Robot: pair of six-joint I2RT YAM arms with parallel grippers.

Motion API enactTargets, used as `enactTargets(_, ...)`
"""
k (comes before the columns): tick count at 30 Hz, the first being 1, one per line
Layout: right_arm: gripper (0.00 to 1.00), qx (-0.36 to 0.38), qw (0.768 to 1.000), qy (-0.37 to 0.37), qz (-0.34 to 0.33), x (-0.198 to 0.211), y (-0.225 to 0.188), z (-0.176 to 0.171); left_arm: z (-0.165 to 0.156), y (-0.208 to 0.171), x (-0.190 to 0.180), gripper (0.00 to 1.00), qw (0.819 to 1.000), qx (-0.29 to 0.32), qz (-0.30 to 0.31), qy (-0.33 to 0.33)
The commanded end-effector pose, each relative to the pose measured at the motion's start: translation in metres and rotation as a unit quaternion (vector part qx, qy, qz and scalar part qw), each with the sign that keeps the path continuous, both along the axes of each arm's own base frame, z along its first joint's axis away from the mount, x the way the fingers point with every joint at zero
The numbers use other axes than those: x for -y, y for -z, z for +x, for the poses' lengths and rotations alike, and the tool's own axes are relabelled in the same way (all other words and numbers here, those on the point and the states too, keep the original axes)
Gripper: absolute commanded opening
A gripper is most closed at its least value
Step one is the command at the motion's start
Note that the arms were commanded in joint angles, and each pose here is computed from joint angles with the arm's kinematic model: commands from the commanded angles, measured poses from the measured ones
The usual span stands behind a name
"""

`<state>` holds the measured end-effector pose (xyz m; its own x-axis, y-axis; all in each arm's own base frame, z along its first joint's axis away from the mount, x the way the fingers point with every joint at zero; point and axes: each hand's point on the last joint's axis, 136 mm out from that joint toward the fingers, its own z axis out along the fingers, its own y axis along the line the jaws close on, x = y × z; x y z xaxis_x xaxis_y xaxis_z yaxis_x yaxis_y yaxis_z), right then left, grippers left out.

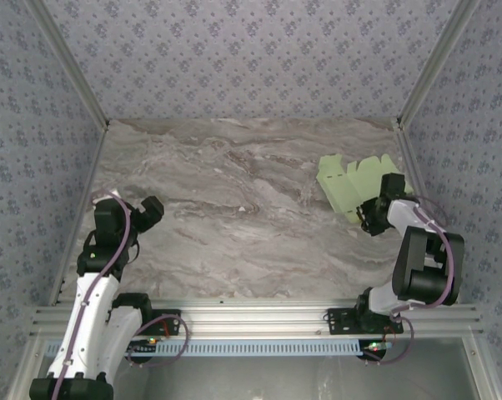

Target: Fold the paper box

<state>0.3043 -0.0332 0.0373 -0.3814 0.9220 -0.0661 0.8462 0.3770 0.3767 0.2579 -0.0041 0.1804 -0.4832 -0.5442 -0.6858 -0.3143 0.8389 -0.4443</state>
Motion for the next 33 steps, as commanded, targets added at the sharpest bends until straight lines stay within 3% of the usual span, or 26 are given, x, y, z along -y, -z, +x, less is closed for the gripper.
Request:
enactTargets(1, 0.11, 0.005, 1.0, -0.019, -0.014, -0.007, -0.004, -0.001, -0.004, -0.007, 0.005, 0.99, 1.0, 0.004, -0.008, 0.009)
enactTargets(6, 0.05, 0.045, 0.992, -0.105, -0.059, -0.032, -0.024, 0.013, -0.004, -0.008, 0.009, 0.99, 1.0, 0.01, -0.025, 0.01)
enactTargets(9, 0.0, 0.082, 0.971, -0.2, -0.106, -0.058, -0.041, 0.025, 0.001, -0.012, 0.017, 0.99, 0.998, 0.023, -0.042, 0.03)
enactTargets(13, 0.0, 0.153, 0.909, -0.362, -0.136, -0.118, -0.059, 0.039, 0.01, -0.024, 0.043, 0.99, 0.991, 0.051, -0.083, 0.09)
enactTargets(17, 0.0, 0.212, 0.84, -0.485, -0.121, -0.176, -0.065, 0.037, 0.021, -0.023, 0.085, 0.99, 0.969, 0.09, -0.149, 0.175)
enactTargets(21, 0.0, 0.237, 0.785, -0.566, -0.088, -0.211, -0.059, 0.033, 0.014, 0.005, 0.113, 0.99, 0.962, 0.046, -0.139, 0.23)
enactTargets(24, 0.0, 0.249, 0.758, -0.599, -0.071, -0.225, -0.053, 0.032, 0.01, 0.031, 0.13, 0.99, 0.961, 0.008, -0.109, 0.256)
enactTargets(28, 0.0, 0.267, 0.752, -0.602, -0.046, -0.238, -0.051, 0.036, 0.006, 0.069, 0.135, 0.99, 0.96, -0.048, -0.102, 0.256)
enactTargets(33, 0.0, 0.271, 0.746, -0.608, -0.025, -0.246, -0.051, 0.036, 0.011, 0.087, 0.147, 0.97, 0.953, -0.06, -0.12, 0.272)
